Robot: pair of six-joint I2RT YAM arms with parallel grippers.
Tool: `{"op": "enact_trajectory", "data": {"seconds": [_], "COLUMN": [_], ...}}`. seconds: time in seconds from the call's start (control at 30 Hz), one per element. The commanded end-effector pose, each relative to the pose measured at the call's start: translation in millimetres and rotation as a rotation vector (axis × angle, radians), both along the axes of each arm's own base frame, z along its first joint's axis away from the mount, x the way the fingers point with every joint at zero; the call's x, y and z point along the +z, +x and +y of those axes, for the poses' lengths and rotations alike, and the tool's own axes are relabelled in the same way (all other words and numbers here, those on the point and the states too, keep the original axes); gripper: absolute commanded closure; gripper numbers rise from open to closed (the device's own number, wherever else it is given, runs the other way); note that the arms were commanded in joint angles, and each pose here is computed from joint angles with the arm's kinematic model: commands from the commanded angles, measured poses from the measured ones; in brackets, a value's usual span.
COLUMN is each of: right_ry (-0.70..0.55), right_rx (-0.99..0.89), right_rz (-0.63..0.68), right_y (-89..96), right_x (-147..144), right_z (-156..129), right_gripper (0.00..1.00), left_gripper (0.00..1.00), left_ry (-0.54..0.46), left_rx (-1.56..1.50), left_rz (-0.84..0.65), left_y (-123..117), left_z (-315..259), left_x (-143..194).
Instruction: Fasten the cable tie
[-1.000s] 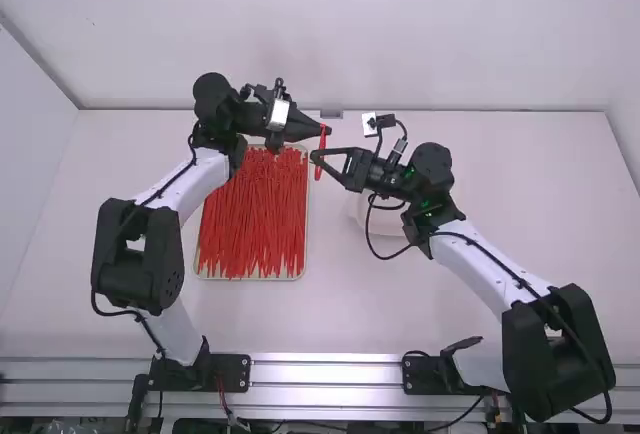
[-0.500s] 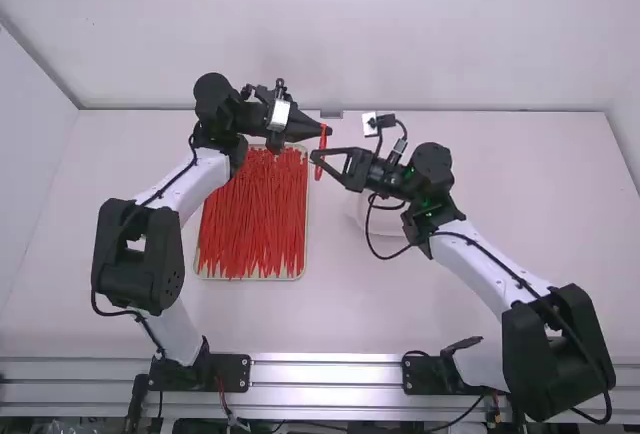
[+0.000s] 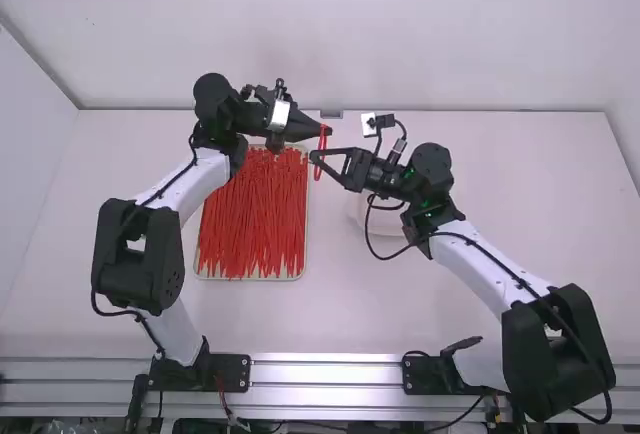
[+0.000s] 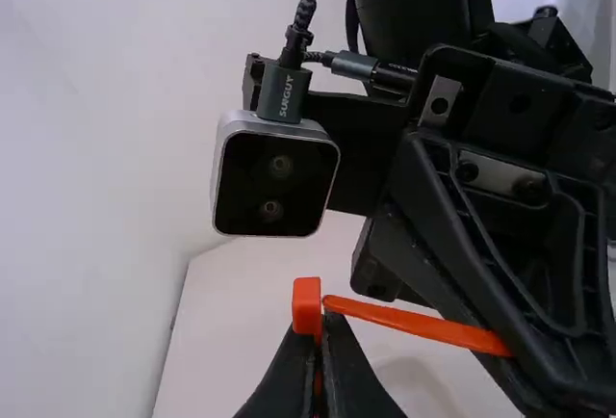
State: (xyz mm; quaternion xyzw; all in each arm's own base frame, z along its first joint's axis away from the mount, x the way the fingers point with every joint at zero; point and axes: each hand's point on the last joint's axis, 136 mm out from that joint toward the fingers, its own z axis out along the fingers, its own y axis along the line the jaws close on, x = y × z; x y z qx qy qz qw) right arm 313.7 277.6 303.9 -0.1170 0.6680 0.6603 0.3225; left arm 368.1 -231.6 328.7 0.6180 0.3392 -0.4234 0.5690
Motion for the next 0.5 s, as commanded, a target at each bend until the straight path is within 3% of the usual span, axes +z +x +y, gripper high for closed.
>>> {"op": "enact_trajectory", "data": {"seconds": [0.0,0.47], "right_ry": [0.017,0.050], "right_rx": [-0.013,-0.035], "right_rz": [-0.021,-0.042], "right_y": [5.4,7.5], "right_x": [13.0,23.4], "right_z": [-2.9,-4.3], "right_gripper": [1.00,1.00], "left_gripper": [0.99,0.99], "left_ry": [0.004,0.001], "left_rx": [-0.022,-0.022], "left_rz": [-0.001,-0.022], "left_y": [-5.7,-12.8], "left_z": [-2.5,-1.3], "left_x": [0.0,-9.7]}}
